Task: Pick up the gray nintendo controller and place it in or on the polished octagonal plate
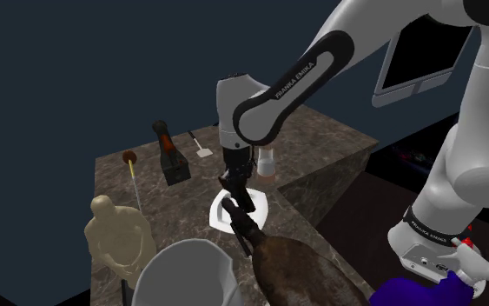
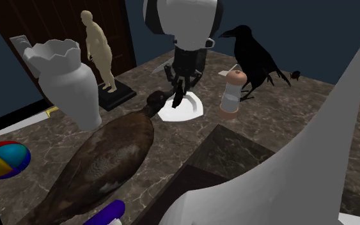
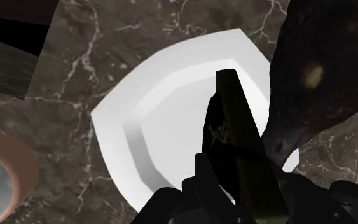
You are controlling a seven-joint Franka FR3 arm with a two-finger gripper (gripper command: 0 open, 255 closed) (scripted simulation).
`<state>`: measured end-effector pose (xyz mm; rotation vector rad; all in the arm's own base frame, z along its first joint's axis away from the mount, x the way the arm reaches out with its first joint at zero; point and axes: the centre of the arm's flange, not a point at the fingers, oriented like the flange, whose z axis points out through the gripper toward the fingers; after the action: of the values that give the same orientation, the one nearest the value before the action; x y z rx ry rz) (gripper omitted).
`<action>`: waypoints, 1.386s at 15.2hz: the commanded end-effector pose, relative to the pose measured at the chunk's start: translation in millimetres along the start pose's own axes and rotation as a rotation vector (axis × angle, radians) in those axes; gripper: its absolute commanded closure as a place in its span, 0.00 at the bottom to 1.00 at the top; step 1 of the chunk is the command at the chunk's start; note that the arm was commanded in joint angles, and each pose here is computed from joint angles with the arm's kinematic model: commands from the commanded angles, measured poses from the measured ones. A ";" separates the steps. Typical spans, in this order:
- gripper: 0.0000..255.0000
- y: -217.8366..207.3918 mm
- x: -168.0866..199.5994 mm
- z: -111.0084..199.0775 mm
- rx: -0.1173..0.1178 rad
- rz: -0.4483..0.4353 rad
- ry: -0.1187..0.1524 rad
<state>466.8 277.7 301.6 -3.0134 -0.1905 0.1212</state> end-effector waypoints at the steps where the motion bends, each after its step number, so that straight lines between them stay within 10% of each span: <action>1: 1.00 0.5 1.9 11.0 0.000 0.000 0.000; 18: 1.00 6.1 5.1 55.6 0.000 0.000 0.000; 19: 0.00 6.0 5.2 55.7 0.000 0.000 0.000; 21: 0.00 6.0 5.3 55.5 0.000 0.000 0.000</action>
<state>468.1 278.5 245.6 -3.0134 -0.1901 0.1201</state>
